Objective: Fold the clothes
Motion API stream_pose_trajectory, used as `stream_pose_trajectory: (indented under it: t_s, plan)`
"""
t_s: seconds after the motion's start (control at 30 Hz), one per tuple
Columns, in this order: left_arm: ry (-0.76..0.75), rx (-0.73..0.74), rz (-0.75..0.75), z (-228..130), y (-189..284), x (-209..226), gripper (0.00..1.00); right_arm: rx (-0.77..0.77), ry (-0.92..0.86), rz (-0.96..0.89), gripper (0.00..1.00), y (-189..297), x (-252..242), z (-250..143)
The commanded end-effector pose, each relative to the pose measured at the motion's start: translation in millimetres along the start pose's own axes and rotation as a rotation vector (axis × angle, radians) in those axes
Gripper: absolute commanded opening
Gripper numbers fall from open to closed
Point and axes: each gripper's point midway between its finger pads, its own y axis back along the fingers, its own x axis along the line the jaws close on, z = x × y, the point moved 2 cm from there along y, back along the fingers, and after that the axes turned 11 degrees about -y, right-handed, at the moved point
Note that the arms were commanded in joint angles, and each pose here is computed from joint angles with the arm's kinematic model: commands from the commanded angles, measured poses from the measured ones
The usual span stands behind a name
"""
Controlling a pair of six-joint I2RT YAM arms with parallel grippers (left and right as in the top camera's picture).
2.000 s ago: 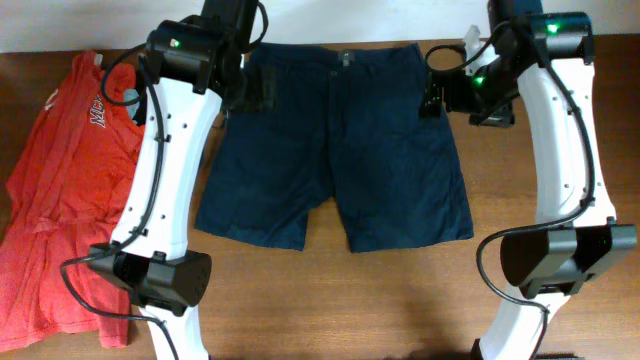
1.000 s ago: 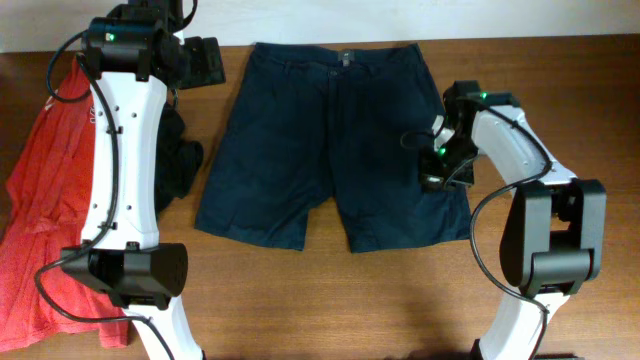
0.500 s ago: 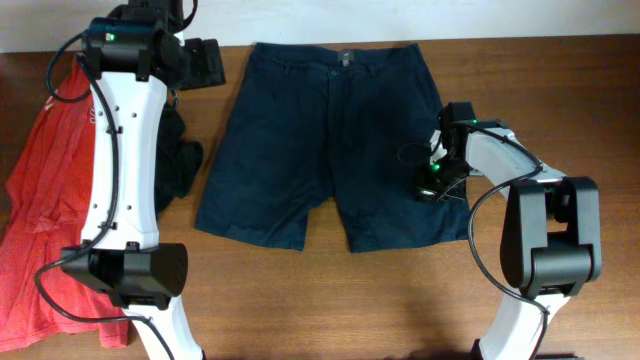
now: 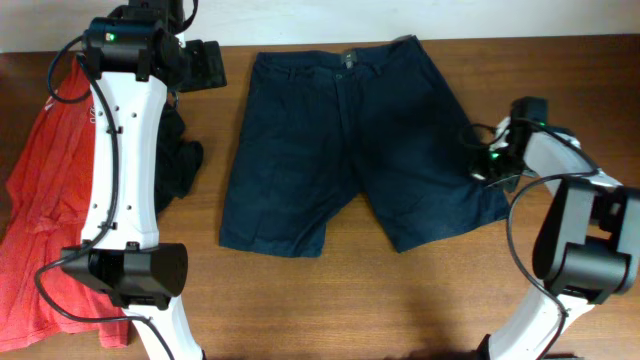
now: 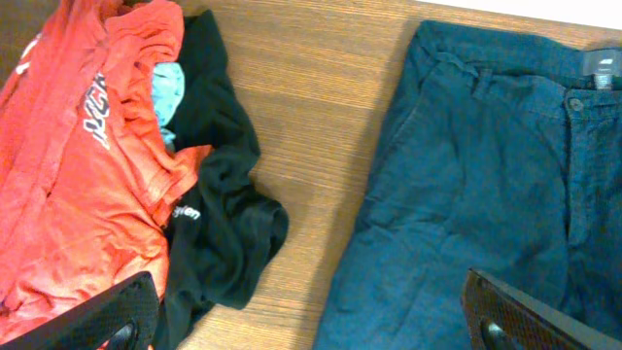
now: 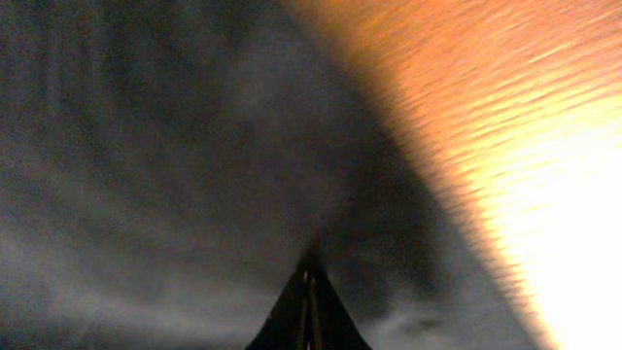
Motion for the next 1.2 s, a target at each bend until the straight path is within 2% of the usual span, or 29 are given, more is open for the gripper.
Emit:
stream_pose_trajectory:
  t_s: [0.0, 0.17, 0.3, 0.47, 0.57, 0.67, 0.77, 0.93, 1.17]
  plan:
    - [-0.011, -0.001, -0.064, 0.8, -2.0, -11.2, 0.99, -0.095, -0.03, -0.046, 0.04, -2.5, -21.8, 22.9]
    - [-0.037, -0.022, -0.076, 4.9, -0.7, -19.7, 0.99, -0.208, -0.035, 0.0, 0.04, 12.2, -17.7, 57.5]
    - [-0.125, -0.056, -0.068, 11.9, -0.2, -17.4, 0.99, -0.135, 0.038, 0.063, 0.05, 41.8, 8.0, 57.7]
    - [-0.076, -0.114, -0.032, 25.9, 4.8, 8.2, 0.99, -0.044, 0.128, 0.129, 0.14, 107.6, 55.7, 44.9]
    - [-0.013, -0.16, 0.009, 35.7, 9.5, 42.5, 0.99, 0.062, 0.249, 0.212, 0.31, 144.3, 102.8, 9.0]
    - [0.047, -0.174, 0.04, 37.4, 8.9, 68.6, 0.99, 0.151, 0.316, 0.198, 0.47, 145.2, 127.8, -27.8]
    - [0.127, -0.172, 0.07, 34.2, 7.6, 95.7, 0.99, 0.239, 0.395, 0.177, 0.56, 135.7, 150.0, -67.5]
    - [0.186, -0.166, 0.088, 28.2, 6.7, 123.4, 0.99, 0.325, 0.469, 0.116, 0.64, 118.5, 178.3, -125.3]
    - [0.202, -0.167, 0.101, 26.7, 6.7, 133.4, 0.99, 0.342, 0.43, -0.042, 0.65, 74.0, 198.7, -203.0]
